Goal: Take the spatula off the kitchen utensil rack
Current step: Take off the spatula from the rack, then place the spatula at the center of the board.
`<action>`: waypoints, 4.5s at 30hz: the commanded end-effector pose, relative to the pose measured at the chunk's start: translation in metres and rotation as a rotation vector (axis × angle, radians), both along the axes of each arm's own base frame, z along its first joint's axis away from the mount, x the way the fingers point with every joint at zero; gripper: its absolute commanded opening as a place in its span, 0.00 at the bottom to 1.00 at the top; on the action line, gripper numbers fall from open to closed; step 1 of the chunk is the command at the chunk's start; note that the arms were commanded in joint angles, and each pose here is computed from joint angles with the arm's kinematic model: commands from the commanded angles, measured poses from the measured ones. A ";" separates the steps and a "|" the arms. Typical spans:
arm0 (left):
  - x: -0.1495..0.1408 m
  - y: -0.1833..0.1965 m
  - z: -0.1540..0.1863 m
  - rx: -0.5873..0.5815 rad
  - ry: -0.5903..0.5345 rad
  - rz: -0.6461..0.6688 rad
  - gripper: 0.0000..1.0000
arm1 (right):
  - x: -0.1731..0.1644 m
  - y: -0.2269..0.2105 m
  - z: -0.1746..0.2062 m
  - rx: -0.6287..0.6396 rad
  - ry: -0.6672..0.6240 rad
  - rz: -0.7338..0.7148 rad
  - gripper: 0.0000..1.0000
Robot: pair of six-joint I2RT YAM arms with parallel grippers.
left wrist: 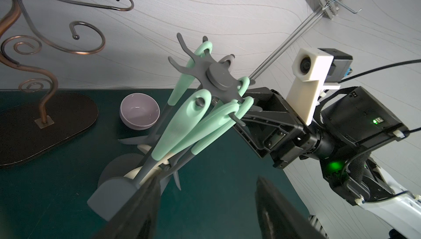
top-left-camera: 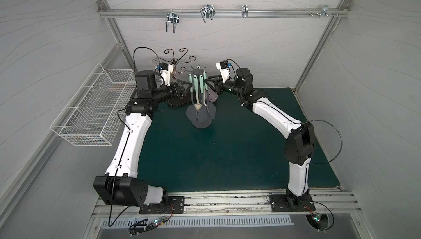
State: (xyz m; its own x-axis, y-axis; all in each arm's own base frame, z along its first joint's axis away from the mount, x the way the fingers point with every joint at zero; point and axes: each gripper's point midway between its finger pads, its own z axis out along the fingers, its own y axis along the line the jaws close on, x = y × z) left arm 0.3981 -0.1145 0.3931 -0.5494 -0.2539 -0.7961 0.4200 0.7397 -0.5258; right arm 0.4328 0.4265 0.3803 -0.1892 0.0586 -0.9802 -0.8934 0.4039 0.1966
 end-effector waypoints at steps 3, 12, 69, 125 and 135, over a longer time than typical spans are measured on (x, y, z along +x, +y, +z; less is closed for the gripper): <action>0.005 -0.001 0.028 0.008 -0.109 -0.016 0.71 | 0.007 0.006 0.004 0.010 -0.034 0.001 0.40; 0.015 0.006 0.029 0.027 -0.124 0.033 0.73 | -0.007 0.009 0.012 -0.006 -0.142 -0.001 0.00; 0.070 -0.003 0.046 -0.140 0.120 0.107 0.00 | -0.042 -0.041 0.088 0.043 -0.493 -0.543 0.00; -0.047 0.009 -0.008 0.184 0.035 0.124 0.84 | -0.144 -0.126 -0.026 -0.105 0.013 -0.236 0.00; -0.112 -0.108 -0.019 0.022 -0.034 -0.072 0.65 | -0.180 -0.106 -0.064 -0.117 0.109 -0.083 0.00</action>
State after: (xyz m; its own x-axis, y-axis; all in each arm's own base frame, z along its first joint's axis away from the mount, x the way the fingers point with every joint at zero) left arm 0.2713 -0.2068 0.3284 -0.6515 -0.0597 -0.7563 0.4598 0.7619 -0.4561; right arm 0.2680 0.3126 0.2945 -0.3270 -0.0820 -0.9415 -0.7977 0.5581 0.2284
